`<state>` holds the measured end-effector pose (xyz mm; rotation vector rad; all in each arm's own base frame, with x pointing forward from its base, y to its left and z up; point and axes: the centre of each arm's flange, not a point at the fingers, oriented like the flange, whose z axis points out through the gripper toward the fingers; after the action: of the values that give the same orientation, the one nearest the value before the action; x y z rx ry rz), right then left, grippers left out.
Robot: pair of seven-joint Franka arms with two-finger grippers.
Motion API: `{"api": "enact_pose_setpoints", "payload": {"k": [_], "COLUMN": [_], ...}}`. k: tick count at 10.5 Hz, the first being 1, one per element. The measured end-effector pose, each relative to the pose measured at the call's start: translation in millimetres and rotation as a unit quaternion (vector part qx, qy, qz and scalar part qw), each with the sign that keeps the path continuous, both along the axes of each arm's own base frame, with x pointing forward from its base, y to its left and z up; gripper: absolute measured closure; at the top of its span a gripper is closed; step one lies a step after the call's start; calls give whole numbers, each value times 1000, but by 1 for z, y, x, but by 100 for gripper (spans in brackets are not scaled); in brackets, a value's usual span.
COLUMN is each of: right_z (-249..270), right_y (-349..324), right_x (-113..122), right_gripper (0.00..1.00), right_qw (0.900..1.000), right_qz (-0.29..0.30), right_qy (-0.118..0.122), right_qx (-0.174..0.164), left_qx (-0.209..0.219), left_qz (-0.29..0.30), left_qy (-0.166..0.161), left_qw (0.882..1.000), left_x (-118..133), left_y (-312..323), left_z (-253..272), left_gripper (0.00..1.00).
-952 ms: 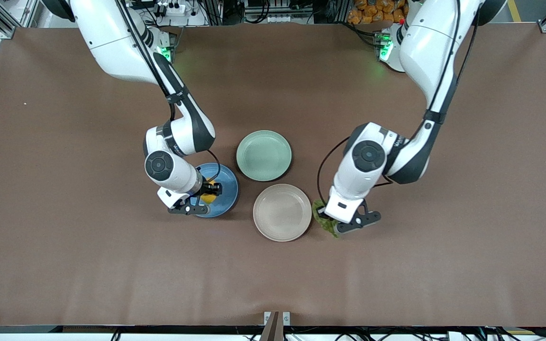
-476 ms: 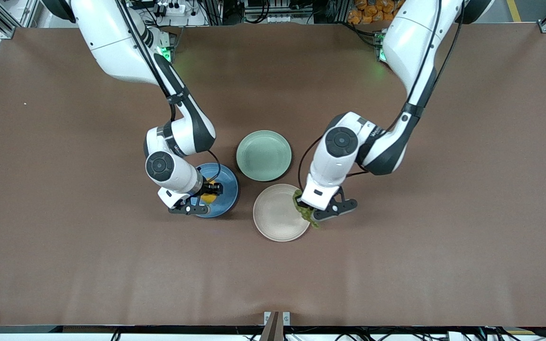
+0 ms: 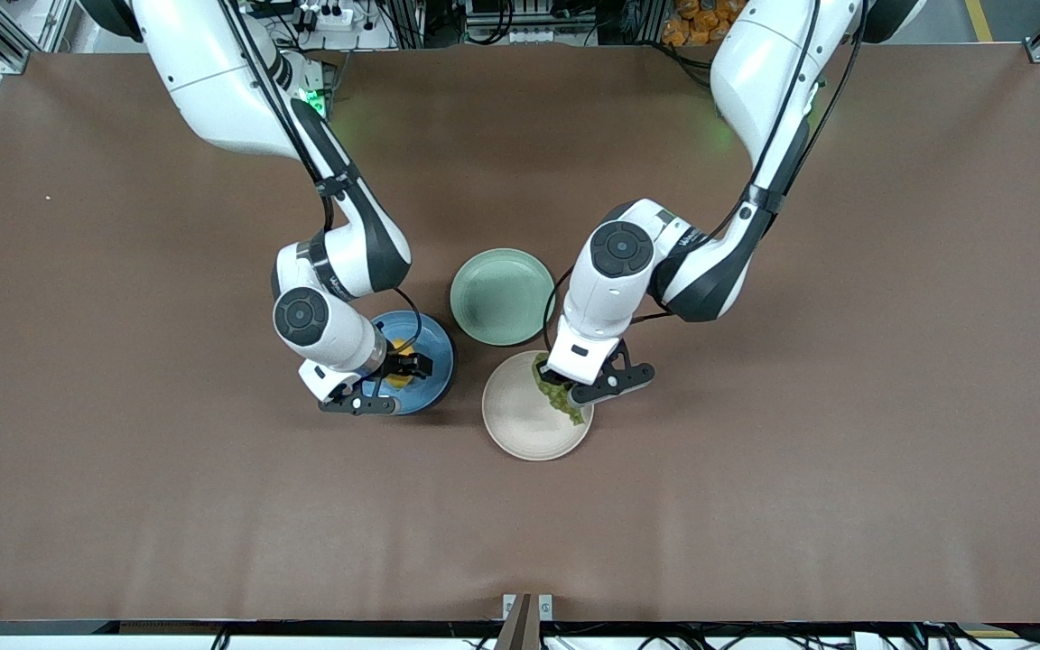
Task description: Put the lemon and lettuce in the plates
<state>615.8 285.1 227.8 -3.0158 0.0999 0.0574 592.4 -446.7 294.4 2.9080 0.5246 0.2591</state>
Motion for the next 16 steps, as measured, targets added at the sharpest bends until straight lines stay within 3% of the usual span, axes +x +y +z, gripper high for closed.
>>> {"api": "enact_pose_setpoints", "payload": {"k": [2,3,9,13,16], "right_z": [26,41,113,140,171], "right_y": [-8,-18,-134,-220,-258], "right_x": [10,15,30,25,13], "right_gripper": [0,0,0,0,0], "right_qw": [1000,1000,998,998,998], "right_qz": [-7,-12,28,22,33], "right_qy": [7,11,47,44,25], "right_qx": [2,4,15,-33,-37], "left_qx": [-17,-20,-23,8,42], "left_qz": [19,25,29,26,4], "left_qy": [-10,-11,-19,-15,1], "left_qw": [1000,999,999,1000,999], "left_x": [1,1,7,45,78], "left_y": [-4,-4,-1,60,132], "left_z": [-1,-2,1,-1,5], "left_gripper": [96,87,3,0,0]}}
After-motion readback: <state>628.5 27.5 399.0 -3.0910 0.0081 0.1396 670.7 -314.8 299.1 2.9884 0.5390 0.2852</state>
